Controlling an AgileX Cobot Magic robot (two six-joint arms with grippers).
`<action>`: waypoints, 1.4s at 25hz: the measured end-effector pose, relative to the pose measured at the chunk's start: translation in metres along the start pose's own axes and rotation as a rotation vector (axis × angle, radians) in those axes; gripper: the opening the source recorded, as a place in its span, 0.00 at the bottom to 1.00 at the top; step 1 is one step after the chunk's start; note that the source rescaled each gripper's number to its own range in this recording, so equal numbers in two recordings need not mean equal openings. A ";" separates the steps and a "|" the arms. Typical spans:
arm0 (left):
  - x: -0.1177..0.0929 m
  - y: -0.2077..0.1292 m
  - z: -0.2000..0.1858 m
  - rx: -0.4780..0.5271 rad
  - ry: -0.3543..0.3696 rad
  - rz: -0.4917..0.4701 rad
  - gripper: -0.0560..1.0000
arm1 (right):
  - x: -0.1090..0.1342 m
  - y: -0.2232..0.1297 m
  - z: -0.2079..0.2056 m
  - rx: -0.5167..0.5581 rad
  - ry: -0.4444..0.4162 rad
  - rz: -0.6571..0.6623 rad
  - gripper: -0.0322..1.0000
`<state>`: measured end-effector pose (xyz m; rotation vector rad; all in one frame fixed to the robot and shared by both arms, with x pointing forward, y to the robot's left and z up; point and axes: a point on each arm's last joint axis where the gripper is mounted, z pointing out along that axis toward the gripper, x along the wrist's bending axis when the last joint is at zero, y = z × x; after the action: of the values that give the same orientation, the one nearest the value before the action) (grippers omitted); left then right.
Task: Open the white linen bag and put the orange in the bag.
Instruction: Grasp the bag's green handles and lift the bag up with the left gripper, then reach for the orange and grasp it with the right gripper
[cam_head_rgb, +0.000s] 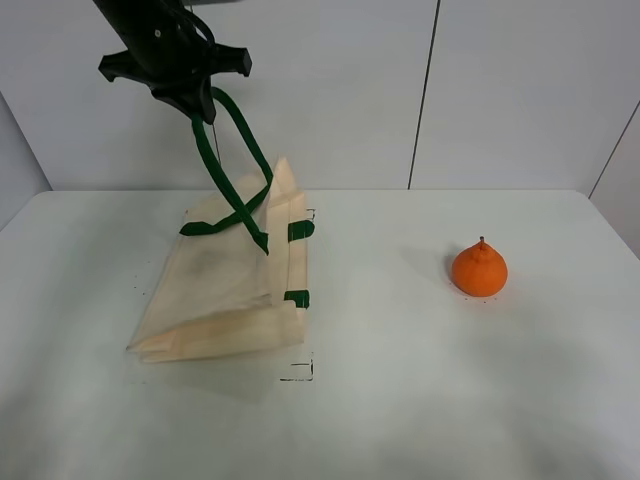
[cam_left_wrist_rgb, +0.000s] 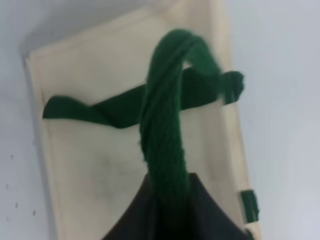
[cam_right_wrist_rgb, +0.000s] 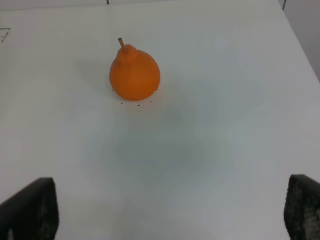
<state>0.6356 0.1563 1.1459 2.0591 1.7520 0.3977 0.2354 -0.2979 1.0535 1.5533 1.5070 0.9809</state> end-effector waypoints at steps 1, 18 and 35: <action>-0.002 0.000 -0.008 -0.015 -0.007 0.008 0.05 | 0.000 0.000 0.000 0.000 0.000 0.000 1.00; -0.002 -0.006 -0.064 -0.127 -0.033 0.042 0.05 | 0.004 0.103 0.160 0.433 0.031 -0.026 1.00; -0.002 -0.006 -0.064 -0.127 -0.034 0.042 0.05 | 0.027 0.119 0.427 0.971 0.075 -0.053 1.00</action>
<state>0.5998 0.1625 1.1989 2.0038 1.6234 0.4716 0.6724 -0.2750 0.9788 2.0930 2.2346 0.2345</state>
